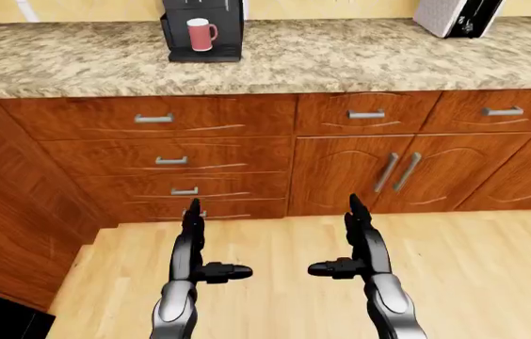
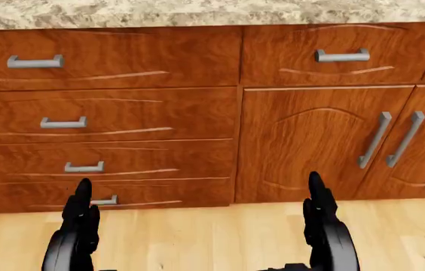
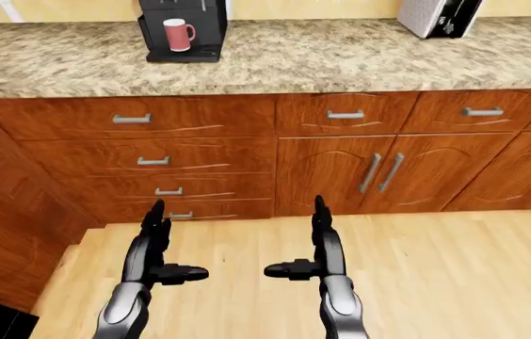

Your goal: Pick the mug from under the coffee machine dispenser and place it on the counter.

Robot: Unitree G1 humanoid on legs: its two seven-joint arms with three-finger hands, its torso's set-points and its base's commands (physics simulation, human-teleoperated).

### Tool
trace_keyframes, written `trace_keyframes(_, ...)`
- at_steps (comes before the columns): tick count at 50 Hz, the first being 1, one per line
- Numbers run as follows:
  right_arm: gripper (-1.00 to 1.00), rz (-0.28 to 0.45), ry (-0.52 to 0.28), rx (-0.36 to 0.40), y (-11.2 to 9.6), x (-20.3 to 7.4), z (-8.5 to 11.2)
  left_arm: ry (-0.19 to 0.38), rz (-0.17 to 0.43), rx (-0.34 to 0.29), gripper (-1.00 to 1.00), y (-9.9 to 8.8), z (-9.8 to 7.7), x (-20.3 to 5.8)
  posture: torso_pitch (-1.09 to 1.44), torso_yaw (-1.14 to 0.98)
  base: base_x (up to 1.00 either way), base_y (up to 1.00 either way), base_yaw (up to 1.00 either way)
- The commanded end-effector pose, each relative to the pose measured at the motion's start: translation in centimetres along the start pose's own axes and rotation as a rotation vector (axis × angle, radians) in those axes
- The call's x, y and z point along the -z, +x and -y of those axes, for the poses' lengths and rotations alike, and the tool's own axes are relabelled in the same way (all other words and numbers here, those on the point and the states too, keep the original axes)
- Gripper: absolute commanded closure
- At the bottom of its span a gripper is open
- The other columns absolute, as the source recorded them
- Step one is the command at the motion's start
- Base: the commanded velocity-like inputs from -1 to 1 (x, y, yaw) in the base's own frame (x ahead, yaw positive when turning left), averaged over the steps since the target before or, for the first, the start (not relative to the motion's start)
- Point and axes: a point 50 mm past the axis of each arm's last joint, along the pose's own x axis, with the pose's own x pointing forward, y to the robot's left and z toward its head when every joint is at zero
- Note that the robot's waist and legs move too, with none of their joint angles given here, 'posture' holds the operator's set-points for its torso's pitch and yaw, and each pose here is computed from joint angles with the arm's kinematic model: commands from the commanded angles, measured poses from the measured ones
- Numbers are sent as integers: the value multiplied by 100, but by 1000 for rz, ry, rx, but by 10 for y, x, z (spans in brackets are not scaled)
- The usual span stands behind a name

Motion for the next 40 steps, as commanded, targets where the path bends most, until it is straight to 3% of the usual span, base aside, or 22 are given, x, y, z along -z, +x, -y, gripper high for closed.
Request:
trace_keyframes(1,-100,163,0,-8,4,-34,-1,-17,167,18,-100,3,2,-37,0,0,0,0,0)
trace_keyframes(2,-100,154,22,-5,4,-36,1,-39,163,18,-100,3,1,-39,0,0,0,0,0)
trace_keyframes(5,-100,161,38,-11,2,-39,0,-30,173,20,-100,3,2,-41,0,0,0,0,0)
trace_keyframes(16,-100,203,17,-18,4,-58,0,-38,222,-11,-100,3,-5,-65,0,0,0,0,0)
trace_keyframes(29,-100,284,67,-18,10,-109,12,-20,298,-21,-100,2,-14,-103,0,0,0,0,0)
trace_keyframes(34,-100,313,51,-3,15,-119,22,10,349,-40,-100,3,-23,-125,0,0,0,0,0)
trace_keyframes(38,-100,365,39,16,20,-137,32,76,409,-70,-100,4,-32,-145,0,0,0,0,0)
trace_keyframes(40,-100,383,41,23,22,-147,37,83,418,-71,-100,4,-33,-149,0,0,0,0,0)
